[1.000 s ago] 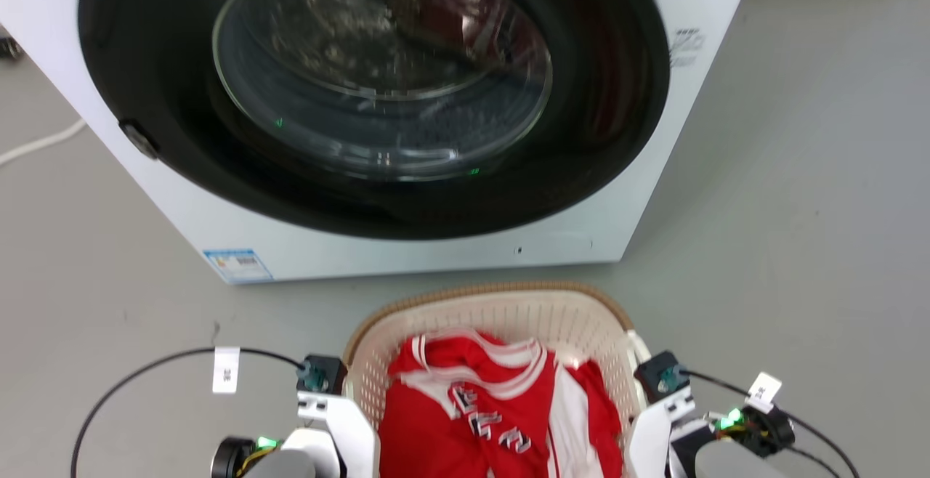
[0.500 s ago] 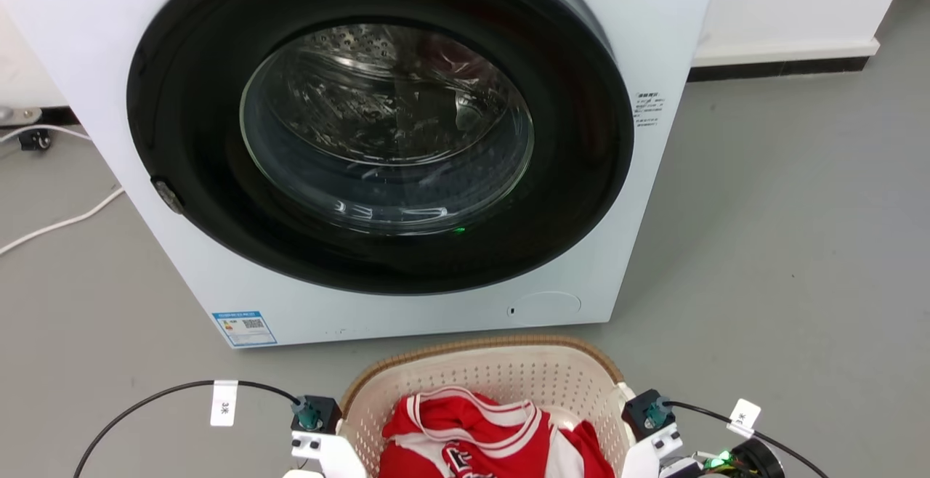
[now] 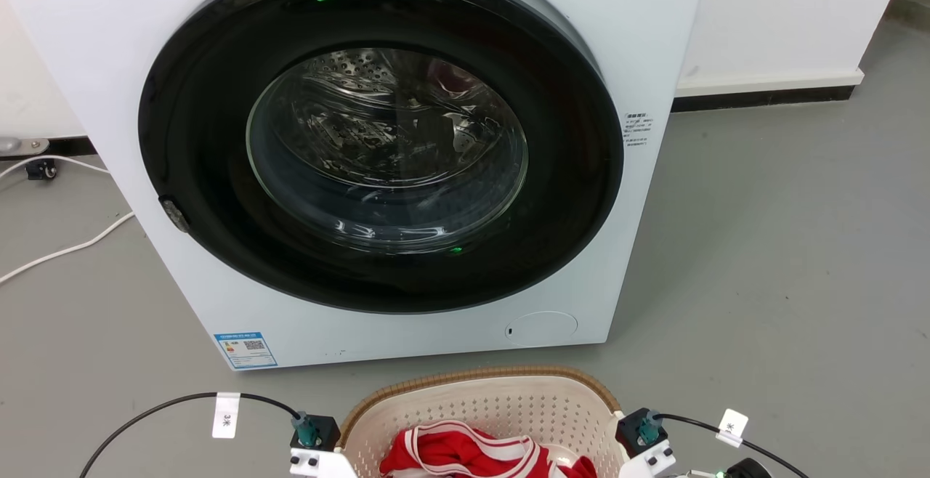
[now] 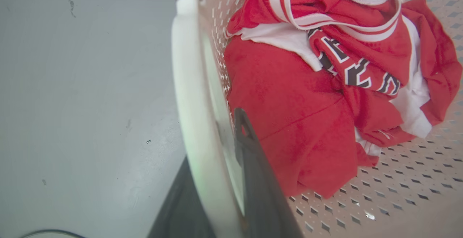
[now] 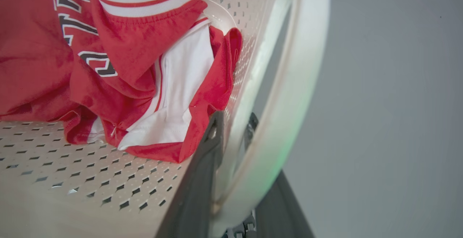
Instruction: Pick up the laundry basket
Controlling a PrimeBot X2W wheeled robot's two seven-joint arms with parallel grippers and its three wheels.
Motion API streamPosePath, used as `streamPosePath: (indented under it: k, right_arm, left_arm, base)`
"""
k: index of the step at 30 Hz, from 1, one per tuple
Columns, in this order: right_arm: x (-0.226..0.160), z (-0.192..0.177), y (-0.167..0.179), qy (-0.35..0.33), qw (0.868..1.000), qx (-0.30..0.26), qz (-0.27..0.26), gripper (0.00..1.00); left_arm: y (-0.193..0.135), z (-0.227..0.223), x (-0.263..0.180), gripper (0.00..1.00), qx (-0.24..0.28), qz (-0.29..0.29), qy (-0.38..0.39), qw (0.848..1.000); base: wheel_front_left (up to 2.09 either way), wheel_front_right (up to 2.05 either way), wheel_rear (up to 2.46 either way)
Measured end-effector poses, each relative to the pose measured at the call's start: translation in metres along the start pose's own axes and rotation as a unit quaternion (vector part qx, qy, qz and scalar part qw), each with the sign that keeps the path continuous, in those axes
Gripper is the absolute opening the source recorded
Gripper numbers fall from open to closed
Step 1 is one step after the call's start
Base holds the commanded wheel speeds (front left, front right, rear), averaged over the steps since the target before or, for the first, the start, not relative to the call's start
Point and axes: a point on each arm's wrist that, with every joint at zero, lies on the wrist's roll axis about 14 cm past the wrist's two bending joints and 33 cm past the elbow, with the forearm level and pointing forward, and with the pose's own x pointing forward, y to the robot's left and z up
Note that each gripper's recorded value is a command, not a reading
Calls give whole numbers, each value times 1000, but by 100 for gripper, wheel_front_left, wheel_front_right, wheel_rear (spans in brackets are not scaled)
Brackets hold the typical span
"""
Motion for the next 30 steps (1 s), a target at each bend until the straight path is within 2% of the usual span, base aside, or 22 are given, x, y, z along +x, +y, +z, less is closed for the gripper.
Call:
streamPosePath:
  k: [30]
  right_arm:
    - [0,-17,6,40,999,5,14,0]
  left_arm:
    - [-4,-16,-1,0,-7,-13,37,999]
  base:
    - [0,0,0]
